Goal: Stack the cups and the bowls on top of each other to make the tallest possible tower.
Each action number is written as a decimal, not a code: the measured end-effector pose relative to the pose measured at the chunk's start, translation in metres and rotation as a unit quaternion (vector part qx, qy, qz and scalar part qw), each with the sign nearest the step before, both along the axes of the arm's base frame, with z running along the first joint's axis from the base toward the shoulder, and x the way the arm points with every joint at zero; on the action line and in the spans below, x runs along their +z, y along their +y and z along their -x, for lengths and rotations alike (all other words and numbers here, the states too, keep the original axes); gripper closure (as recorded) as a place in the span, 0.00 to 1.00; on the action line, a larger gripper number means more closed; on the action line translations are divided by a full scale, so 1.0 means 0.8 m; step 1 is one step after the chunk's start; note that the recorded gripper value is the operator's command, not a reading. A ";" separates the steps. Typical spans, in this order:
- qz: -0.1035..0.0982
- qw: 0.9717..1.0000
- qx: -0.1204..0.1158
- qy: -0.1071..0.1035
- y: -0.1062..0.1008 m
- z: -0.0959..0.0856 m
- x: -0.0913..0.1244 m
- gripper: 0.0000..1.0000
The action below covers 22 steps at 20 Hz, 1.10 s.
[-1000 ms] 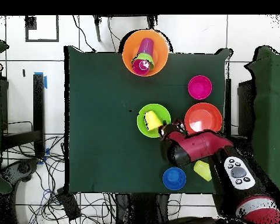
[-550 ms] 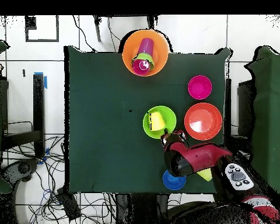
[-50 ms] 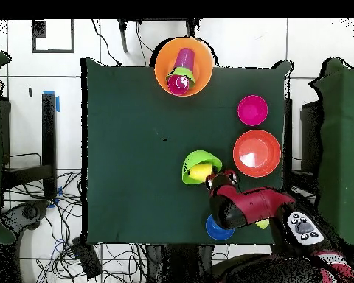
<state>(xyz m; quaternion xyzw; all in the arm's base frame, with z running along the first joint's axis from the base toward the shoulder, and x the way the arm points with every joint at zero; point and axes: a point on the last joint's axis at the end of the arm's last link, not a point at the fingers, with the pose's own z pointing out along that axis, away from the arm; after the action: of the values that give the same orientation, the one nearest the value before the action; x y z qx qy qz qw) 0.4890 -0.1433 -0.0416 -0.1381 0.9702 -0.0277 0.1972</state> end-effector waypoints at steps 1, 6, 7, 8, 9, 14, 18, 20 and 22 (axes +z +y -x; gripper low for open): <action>0.000 1.000 -0.001 0.000 0.000 0.000 0.001 1.00; -0.004 1.000 -0.025 0.019 0.003 -0.004 0.007 1.00; -0.004 0.999 -0.032 0.028 0.004 -0.005 0.008 1.00; -0.003 0.999 -0.038 0.036 0.005 -0.006 0.010 1.00; -0.003 0.998 -0.044 0.045 0.006 -0.008 0.011 1.00; 0.008 0.986 -0.092 0.135 0.013 -0.014 0.030 1.00; 0.025 0.970 -0.116 0.214 0.019 -0.020 0.047 1.00; 0.036 0.960 -0.123 0.249 0.022 -0.025 0.057 1.00; 0.045 0.951 -0.129 0.276 0.023 -0.031 0.066 1.00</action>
<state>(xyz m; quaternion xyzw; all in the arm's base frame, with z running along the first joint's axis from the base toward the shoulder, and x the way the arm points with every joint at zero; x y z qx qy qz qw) 0.5141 -0.1248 0.0109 -0.0226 0.9940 -0.0576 -0.0902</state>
